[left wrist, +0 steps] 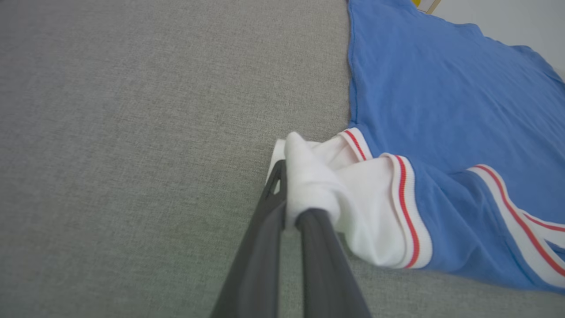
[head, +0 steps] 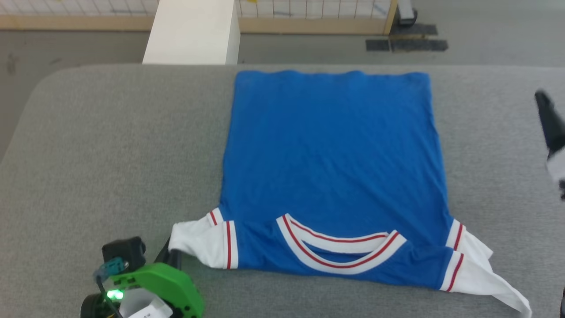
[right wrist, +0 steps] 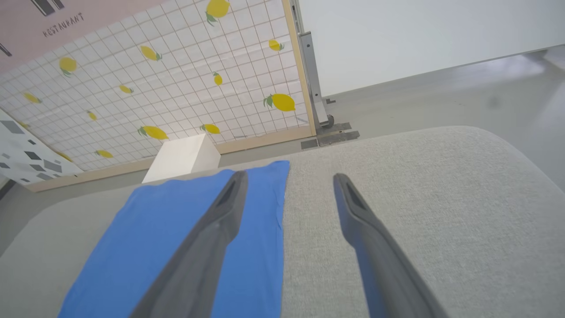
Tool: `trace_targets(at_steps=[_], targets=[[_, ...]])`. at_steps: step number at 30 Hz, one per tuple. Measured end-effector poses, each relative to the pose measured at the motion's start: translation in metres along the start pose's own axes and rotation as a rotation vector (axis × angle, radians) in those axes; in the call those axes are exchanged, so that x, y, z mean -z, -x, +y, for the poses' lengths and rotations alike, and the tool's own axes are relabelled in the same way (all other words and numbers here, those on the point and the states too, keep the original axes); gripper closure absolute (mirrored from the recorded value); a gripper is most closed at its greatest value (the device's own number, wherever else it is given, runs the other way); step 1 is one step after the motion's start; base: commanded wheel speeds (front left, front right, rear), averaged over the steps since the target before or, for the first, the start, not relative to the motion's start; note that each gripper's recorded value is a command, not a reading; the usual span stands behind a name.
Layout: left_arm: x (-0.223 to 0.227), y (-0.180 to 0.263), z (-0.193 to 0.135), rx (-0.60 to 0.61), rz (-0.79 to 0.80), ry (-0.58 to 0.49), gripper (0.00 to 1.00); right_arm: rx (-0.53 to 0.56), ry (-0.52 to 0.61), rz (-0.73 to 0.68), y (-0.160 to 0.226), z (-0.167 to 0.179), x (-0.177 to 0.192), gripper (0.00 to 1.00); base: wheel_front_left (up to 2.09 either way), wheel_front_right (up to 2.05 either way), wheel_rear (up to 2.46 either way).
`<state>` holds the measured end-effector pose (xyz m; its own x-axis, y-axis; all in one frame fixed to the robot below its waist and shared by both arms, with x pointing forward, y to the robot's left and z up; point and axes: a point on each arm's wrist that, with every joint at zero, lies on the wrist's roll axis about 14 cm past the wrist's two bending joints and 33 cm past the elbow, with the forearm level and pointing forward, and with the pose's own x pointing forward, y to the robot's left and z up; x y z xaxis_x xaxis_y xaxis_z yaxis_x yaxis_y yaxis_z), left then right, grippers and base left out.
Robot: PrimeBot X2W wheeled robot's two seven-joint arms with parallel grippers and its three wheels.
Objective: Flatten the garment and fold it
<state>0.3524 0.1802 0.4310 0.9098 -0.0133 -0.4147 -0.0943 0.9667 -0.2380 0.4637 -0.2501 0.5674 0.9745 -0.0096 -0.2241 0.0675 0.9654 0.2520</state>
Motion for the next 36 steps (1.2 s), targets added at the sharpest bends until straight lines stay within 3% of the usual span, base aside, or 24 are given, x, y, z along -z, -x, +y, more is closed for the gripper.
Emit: trace_targets(at_steps=[8,13,16,24,29,35,36], targets=[[-0.020,-0.028,-0.024,0.049,-0.067,0.020,1.00,0.018,0.115,0.001,-0.093,0.010,-0.017,0.00,0.00,0.00,0.00],[-0.016,-0.042,-0.024,0.041,-0.065,0.024,1.00,0.038,0.230,0.137,-0.149,0.013,0.000,0.00,0.00,0.00,0.00],[-0.008,-0.050,-0.018,0.017,-0.049,0.030,1.00,0.060,0.309,0.294,-0.178,0.011,0.030,0.00,0.00,0.00,0.00],[0.016,-0.056,0.006,-0.070,0.011,0.035,1.00,0.050,0.390,0.660,-0.213,0.019,0.127,0.00,0.00,0.00,0.00],[0.025,-0.056,0.016,-0.108,0.031,0.038,1.00,0.020,0.413,0.769,-0.224,0.029,0.171,0.00,0.00,0.00,0.00],[0.032,-0.059,0.021,-0.123,0.047,0.037,1.00,0.017,0.415,0.804,-0.231,0.030,0.185,0.00,0.00,0.00,0.00],[0.032,-0.059,0.021,-0.123,0.047,0.038,1.00,0.020,0.404,0.813,-0.230,0.029,0.185,0.50,0.00,0.00,0.00]])
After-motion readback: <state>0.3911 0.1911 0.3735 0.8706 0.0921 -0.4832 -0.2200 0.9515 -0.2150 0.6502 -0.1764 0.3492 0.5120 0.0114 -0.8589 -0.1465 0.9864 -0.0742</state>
